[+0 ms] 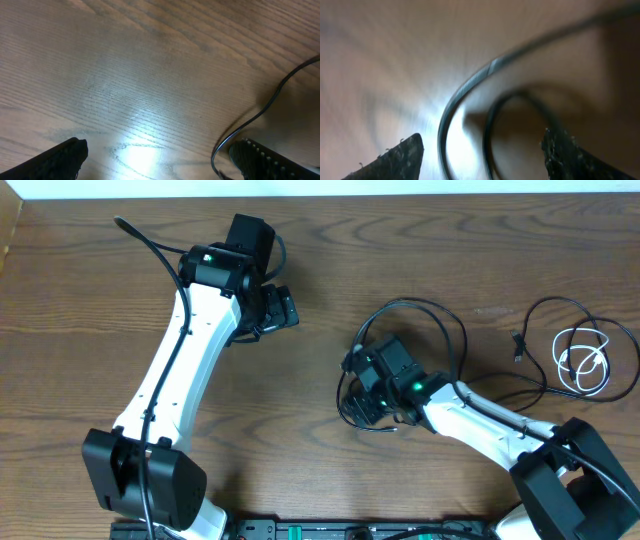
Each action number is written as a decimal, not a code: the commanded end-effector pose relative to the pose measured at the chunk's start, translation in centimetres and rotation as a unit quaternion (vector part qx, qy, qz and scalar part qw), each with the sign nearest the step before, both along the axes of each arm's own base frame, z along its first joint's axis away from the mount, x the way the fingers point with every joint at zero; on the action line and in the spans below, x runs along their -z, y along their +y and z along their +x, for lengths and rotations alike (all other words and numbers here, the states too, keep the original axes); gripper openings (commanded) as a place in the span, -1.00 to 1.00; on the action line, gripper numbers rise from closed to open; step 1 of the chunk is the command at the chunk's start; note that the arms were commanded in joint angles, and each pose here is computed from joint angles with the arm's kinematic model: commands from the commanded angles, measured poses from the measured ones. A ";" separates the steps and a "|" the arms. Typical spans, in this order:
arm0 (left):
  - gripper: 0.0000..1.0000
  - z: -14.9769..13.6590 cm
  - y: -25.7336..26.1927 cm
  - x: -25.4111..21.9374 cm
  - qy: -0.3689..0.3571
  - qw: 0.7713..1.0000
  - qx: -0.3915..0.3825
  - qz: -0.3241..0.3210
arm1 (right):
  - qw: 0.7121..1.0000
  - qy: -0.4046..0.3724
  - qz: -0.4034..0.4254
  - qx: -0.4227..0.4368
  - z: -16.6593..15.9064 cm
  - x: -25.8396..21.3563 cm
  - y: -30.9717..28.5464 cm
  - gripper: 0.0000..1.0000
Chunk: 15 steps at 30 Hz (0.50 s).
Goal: Untangle cables
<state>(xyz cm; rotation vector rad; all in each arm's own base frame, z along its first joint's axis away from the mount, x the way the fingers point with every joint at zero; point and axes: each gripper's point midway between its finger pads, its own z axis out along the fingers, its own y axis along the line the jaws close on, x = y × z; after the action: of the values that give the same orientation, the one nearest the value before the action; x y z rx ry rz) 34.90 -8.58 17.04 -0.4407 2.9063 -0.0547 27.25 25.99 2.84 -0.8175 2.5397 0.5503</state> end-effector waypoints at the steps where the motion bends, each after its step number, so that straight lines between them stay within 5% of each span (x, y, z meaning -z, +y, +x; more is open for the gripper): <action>1: 0.96 0.1 0.5 -0.5 -0.008 1.000 0.000 0.008 | 0.990 -0.024 0.010 0.142 3.2 -1.1 -0.5 0.46; 10: 0.96 0.1 0.5 -0.5 -0.008 1.000 0.000 0.008 | 0.965 -0.023 0.007 0.262 4.3 2.4 0.1 0.43; 15: 0.95 0.1 0.5 -0.5 -0.008 1.000 0.000 0.008 | 0.961 -0.047 -0.030 0.269 4.1 5.2 0.2 0.01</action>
<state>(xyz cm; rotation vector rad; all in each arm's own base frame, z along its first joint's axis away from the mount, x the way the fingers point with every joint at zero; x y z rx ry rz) 34.91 -8.57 17.05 -0.4407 2.9058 -0.0544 31.91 27.62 0.48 -0.2200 2.5052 0.3769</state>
